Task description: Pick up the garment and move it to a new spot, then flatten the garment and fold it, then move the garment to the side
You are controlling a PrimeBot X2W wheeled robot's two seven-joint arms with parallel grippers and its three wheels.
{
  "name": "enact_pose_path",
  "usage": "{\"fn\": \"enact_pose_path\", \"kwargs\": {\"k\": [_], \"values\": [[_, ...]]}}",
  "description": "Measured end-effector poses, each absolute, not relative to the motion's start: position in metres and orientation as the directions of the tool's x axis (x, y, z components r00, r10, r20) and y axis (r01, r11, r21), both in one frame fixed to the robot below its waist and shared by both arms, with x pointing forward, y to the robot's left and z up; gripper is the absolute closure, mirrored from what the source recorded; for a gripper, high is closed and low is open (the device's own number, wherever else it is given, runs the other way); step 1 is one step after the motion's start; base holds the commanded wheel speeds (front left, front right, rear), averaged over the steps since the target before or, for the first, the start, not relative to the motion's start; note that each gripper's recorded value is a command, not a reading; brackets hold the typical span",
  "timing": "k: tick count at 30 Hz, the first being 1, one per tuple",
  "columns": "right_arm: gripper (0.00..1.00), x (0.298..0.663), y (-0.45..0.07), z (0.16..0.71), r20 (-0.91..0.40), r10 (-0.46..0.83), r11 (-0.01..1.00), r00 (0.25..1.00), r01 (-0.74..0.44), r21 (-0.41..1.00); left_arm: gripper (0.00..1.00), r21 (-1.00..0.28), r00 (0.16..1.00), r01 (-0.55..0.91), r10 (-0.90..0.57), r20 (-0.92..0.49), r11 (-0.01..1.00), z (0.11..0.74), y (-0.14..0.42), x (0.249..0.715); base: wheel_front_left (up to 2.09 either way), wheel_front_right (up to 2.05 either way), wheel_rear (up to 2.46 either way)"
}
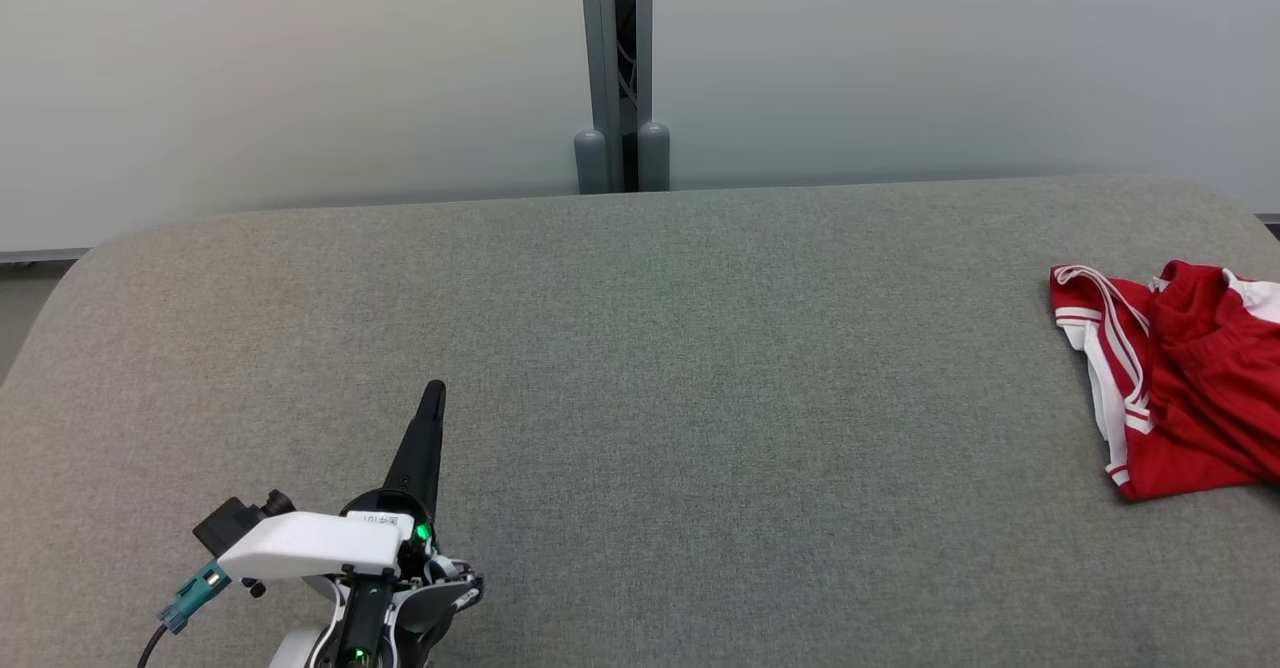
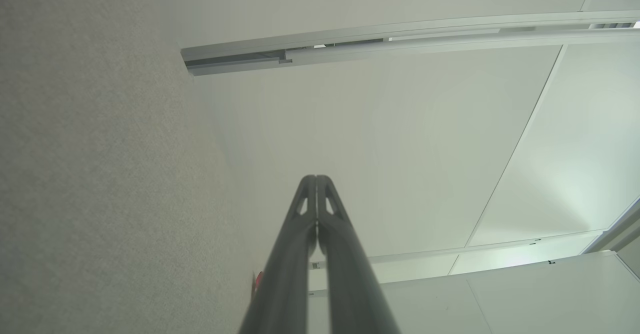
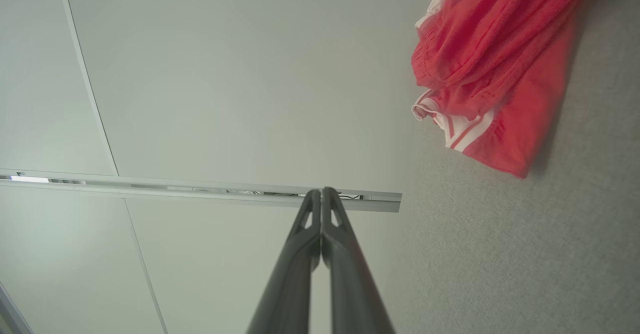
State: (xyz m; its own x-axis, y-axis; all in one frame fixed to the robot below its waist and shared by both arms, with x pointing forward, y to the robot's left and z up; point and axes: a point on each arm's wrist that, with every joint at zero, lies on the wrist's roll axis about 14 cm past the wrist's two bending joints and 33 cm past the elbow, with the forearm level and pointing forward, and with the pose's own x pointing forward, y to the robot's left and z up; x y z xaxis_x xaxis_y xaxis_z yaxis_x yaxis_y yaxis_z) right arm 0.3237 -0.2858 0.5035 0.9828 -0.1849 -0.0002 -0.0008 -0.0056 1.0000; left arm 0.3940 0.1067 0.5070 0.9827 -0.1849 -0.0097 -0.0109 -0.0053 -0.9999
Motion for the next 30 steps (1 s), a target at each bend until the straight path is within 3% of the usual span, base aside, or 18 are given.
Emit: {"fn": "enact_pose_path", "kwargs": {"k": [30], "values": [[1.00, 0.3236, -0.2858, 0.5036, 0.000, -0.185, -0.006, 0.983, -0.001, 1.000, 1.00, -1.000, 0.983, -0.011, -0.185, -0.010, -0.005, 0.5071, 0.1066, 0.3940, 0.00, 0.00, 0.00]]}}
